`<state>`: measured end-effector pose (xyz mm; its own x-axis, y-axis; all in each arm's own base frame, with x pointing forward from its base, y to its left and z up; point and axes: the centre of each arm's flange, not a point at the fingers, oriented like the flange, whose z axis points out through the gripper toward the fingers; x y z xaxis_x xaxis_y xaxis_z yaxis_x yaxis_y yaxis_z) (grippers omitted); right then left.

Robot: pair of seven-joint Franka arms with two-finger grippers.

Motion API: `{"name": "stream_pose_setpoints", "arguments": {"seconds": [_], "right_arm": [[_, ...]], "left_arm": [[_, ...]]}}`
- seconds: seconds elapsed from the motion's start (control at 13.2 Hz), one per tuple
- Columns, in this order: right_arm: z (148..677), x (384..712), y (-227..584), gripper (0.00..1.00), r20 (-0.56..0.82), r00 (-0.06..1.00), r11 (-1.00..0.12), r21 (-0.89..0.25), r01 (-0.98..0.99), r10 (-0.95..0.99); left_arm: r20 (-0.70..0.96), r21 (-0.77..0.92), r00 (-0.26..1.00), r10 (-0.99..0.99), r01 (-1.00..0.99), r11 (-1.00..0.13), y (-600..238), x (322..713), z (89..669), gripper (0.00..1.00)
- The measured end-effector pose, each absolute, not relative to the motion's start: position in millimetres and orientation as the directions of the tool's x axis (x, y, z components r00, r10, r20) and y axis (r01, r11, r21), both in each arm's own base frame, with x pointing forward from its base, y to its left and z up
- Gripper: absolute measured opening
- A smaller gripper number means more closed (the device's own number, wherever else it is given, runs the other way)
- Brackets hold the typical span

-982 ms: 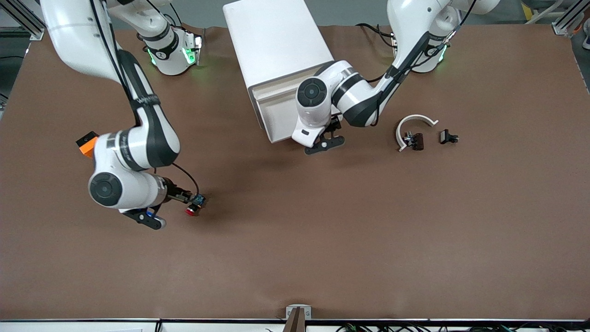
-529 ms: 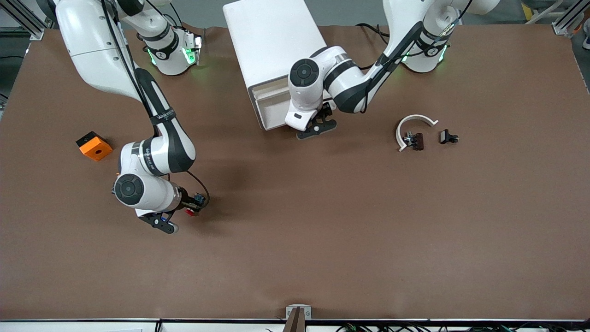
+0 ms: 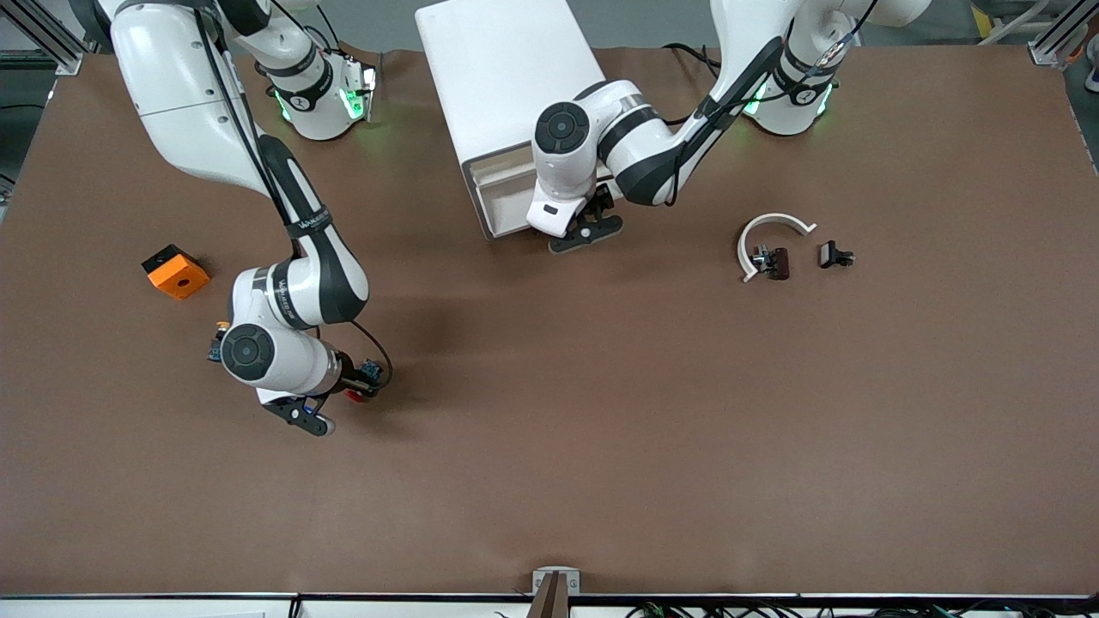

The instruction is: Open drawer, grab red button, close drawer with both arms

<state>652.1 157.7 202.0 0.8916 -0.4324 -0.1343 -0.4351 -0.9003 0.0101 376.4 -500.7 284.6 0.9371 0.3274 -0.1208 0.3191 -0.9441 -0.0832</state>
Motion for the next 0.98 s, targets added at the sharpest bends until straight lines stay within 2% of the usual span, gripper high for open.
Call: {"name": "stream_pose_setpoints", "arguments": {"seconds": [0.45,0.53,0.83,0.98], "right_arm": [[206,650,162,0.58,-0.145,0.883,-0.894,0.02,-0.448,-0.446],[223,653,167,0.63,-0.154,0.881,-0.893,0.024,-0.449,-0.447],[356,653,196,0.66,-0.209,0.889,-0.913,0.048,-0.406,-0.407],[404,650,207,0.83,-0.199,0.901,-0.922,0.041,-0.386,-0.386]], "left_arm": [[-0.112,-0.059,0.925,0.362,0.358,-0.932,-492,397,294,1.0],[-0.11,-0.056,0.922,0.371,0.367,-0.928,-488,403,296,1.0],[-0.105,-0.042,0.908,0.405,0.402,-0.915,-476,423,302,1.0],[-0.102,-0.036,0.906,0.411,0.409,-0.912,-474,427,305,1.0]]}}
